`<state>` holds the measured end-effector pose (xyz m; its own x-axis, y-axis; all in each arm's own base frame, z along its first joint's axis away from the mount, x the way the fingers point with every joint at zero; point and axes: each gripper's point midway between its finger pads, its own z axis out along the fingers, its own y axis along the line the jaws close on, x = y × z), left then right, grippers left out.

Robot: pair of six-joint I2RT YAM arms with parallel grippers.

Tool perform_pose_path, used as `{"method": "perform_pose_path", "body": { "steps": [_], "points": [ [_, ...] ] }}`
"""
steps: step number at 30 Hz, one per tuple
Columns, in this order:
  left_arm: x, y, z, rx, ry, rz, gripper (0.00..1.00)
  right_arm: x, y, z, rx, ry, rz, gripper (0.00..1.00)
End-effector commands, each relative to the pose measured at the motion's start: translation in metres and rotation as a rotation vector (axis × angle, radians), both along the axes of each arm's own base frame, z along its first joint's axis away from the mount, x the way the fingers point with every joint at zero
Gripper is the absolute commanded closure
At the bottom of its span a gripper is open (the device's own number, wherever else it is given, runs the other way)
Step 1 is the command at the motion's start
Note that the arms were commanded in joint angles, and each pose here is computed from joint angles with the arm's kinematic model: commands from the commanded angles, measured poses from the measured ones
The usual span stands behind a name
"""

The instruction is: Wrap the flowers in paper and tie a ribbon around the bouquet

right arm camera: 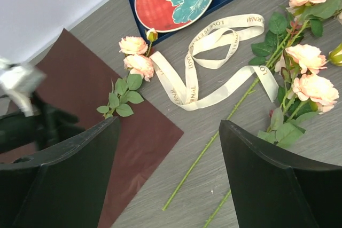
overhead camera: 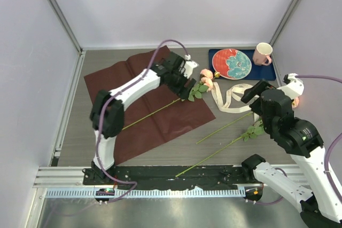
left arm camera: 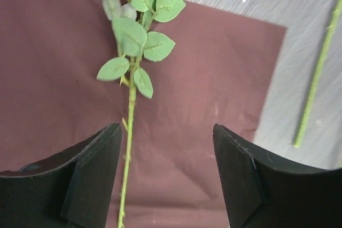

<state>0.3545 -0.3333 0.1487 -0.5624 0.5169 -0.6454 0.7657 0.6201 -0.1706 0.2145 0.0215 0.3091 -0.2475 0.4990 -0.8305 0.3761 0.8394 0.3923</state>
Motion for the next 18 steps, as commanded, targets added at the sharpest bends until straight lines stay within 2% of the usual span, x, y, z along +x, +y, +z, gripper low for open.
{"method": "perform_pose_path", "body": {
  "steps": [1,2,7,9,13,18],
  "points": [
    [0.013,0.0,-0.024,0.166,-0.025,-0.104,0.3,0.0,0.005,0.019,0.035,-0.079,0.041,0.18],
    [0.018,-0.001,-0.04,0.193,-0.016,-0.1,0.3,-0.002,0.004,0.022,0.039,-0.09,0.044,0.18],
    [0.033,0.002,-0.062,0.283,-0.057,-0.068,0.3,-0.009,0.0,0.023,0.039,-0.103,0.048,0.18],
    [0.037,0.001,-0.071,0.281,-0.071,-0.055,0.33,-0.01,0.0,0.022,0.041,-0.104,0.051,0.18],
    [0.034,0.001,-0.09,0.303,-0.051,-0.053,0.47,-0.01,0.0,0.02,0.037,-0.099,0.052,0.18],
    [0.032,-0.003,-0.104,0.341,-0.05,-0.074,0.53,-0.009,0.003,0.016,0.039,-0.086,0.065,0.18]
  ]
}}
